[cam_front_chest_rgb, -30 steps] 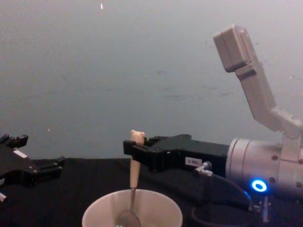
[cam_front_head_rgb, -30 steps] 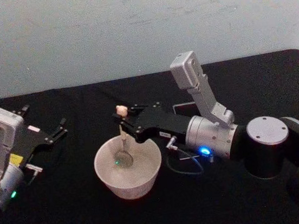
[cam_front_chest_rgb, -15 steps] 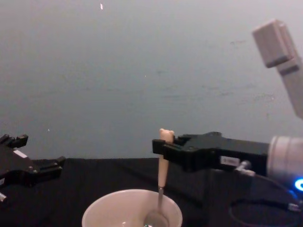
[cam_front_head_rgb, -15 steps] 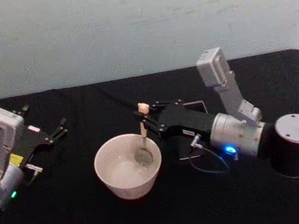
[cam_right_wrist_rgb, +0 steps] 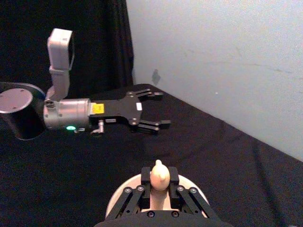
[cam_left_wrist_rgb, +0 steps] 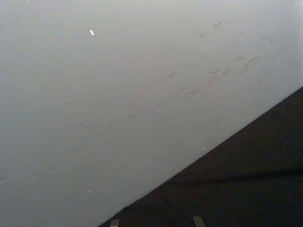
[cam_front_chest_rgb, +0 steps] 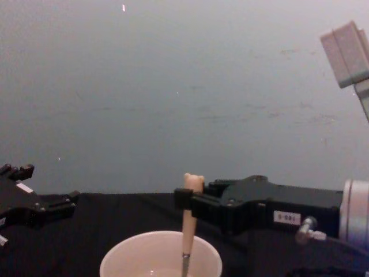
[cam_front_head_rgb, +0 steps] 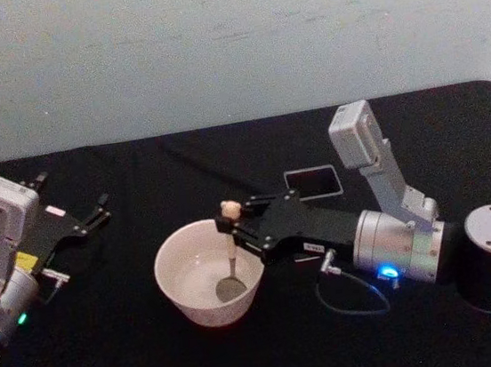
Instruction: Pick up the stirring spoon with one hand, stir inside the cup, then place it back in its original position.
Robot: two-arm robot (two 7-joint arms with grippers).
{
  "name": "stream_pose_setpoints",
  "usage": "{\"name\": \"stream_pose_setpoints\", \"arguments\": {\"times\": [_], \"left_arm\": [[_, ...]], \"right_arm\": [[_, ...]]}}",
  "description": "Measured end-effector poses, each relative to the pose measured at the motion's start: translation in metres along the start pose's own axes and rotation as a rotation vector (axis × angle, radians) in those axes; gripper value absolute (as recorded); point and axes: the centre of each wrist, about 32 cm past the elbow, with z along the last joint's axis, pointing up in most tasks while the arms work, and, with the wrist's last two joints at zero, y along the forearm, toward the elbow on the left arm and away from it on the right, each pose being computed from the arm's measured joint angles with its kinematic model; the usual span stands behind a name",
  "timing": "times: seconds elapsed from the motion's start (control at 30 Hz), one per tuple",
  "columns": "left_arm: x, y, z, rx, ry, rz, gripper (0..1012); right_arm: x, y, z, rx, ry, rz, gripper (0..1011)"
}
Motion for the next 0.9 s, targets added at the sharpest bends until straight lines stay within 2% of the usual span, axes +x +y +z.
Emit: {"name": "stream_pose_setpoints", "arguments": {"times": [0.17, 0.4, 0.7, 0.9], "left_arm": [[0.0, 0.0, 0.0, 0.0, 0.0, 0.0, 1001], [0.0, 0.0, 0.0, 0.0, 0.0, 0.0, 1001], [0.0, 0.0, 0.0, 0.0, 0.0, 0.0, 1001], [0.0, 0.0, 0.0, 0.0, 0.0, 0.0, 1001]], "right_arm": [[-0.006, 0.007, 0.0, 0.004, 0.01, 0.023, 212], [-0.009, 0.019, 0.004, 0.019, 0.011, 0.031, 212], [-0.001, 0.041, 0.008, 0.025, 0.003, -0.014, 212], [0.007, 0.047, 0.008, 0.022, 0.002, -0.045, 212]]}}
